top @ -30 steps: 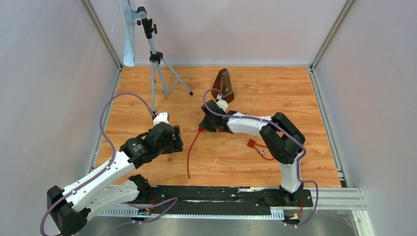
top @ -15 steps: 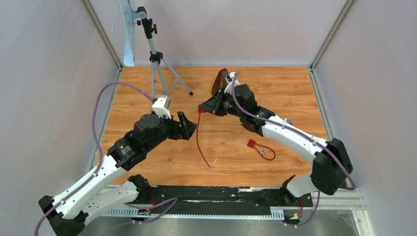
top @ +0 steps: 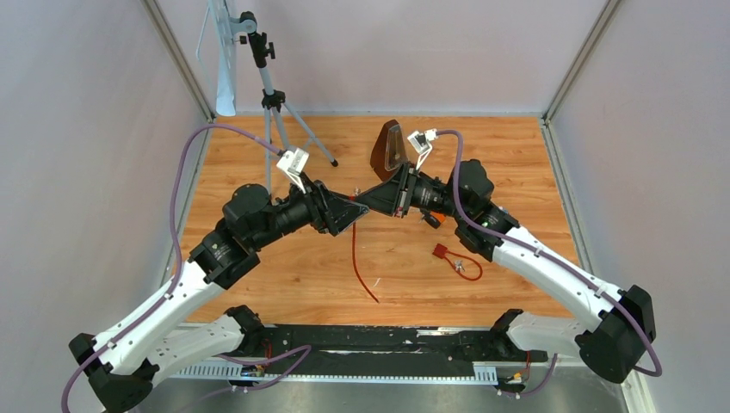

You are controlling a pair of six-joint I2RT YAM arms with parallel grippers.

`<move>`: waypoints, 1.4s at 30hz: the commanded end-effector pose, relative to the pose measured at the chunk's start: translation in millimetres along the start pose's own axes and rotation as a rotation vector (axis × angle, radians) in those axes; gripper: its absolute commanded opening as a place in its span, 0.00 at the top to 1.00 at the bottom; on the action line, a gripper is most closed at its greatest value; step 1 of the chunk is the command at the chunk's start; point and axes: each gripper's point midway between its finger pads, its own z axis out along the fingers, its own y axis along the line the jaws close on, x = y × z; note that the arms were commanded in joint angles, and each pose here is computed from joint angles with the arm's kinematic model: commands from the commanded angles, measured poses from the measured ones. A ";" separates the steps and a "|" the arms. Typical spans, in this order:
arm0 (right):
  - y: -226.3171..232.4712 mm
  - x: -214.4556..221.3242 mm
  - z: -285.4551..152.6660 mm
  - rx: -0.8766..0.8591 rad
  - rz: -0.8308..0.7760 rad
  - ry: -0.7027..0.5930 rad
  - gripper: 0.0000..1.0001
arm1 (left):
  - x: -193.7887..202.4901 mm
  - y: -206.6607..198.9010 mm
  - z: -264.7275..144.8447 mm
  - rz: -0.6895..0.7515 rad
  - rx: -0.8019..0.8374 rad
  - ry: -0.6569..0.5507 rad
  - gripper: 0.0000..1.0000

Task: Lock with the key
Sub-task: Lock the lock.

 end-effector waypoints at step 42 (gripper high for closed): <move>75.2 -17.6 -25.6 -0.313 0.016 -0.076 1.00 | 3.3 -84.6 -31.1 -0.041 0.459 0.056 0.64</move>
